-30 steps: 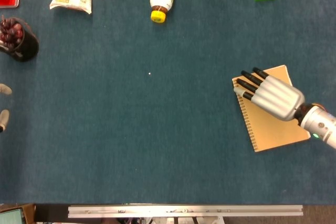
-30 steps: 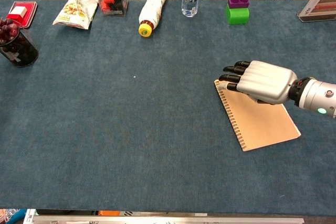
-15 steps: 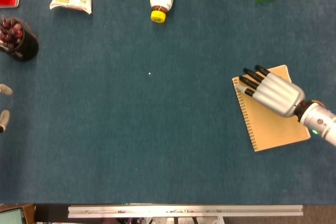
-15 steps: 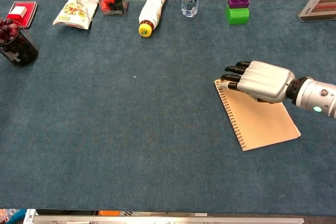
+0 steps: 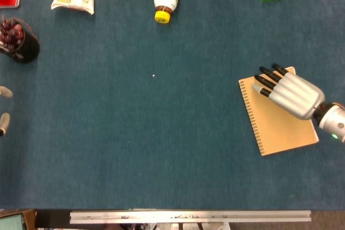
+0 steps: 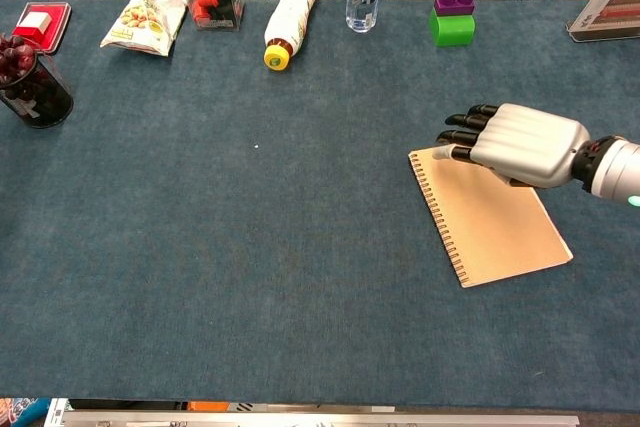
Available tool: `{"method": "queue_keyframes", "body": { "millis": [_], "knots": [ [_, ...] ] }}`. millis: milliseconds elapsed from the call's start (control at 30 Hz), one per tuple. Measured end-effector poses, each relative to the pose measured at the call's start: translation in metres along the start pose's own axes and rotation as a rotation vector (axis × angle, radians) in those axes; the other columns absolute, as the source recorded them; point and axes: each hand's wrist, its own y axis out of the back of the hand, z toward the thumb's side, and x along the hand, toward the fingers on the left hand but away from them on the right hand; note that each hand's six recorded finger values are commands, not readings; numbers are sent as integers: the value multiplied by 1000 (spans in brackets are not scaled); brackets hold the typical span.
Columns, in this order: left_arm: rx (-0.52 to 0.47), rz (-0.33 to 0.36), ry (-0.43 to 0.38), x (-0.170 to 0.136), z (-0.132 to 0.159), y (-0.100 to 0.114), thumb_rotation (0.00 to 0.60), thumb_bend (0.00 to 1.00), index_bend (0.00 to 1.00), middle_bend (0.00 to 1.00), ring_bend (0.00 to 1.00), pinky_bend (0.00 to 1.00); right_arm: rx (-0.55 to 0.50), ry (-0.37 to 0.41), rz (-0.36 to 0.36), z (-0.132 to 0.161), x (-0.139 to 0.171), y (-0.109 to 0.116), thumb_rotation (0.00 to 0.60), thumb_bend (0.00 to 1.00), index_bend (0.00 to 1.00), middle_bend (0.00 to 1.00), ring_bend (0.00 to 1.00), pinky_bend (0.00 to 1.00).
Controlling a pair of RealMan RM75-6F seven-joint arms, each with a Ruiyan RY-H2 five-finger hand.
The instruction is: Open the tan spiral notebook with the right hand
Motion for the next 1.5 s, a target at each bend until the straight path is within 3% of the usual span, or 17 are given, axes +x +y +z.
{"method": "queue_keyframes", "body": {
  "millis": [133, 200, 300, 567, 833, 1500],
  "knots": [
    [0, -1, 0, 0, 0, 0, 600, 321, 375, 110, 164, 261, -32, -12, -31, -5, 16, 5, 600, 494, 168, 160, 70, 165],
    [2, -2, -1, 0, 0, -1, 600, 322, 375, 110, 164, 261, -42, -15, -43, -7, 26, 5, 600, 249, 168, 160, 70, 165],
    [5, -4, -3, 0, 1, -2, 600, 322, 375, 110, 164, 261, -57, -17, -59, -10, 42, 2, 600, 21, 168, 159, 70, 165],
    [10, -13, 0, -1, 1, -5, 600, 321, 375, 110, 163, 261, -69, -13, -70, -27, 70, -16, 600, 0, 168, 131, 59, 165],
    [7, -11, 3, -1, 0, -4, 600, 322, 375, 110, 164, 261, -46, 13, -58, -35, 78, -35, 600, 0, 168, 130, 58, 165],
    [4, -11, 4, -1, 0, -3, 600, 322, 375, 110, 163, 261, -114, 39, -24, -19, 75, -68, 600, 0, 168, 130, 58, 165]
  ]
}}
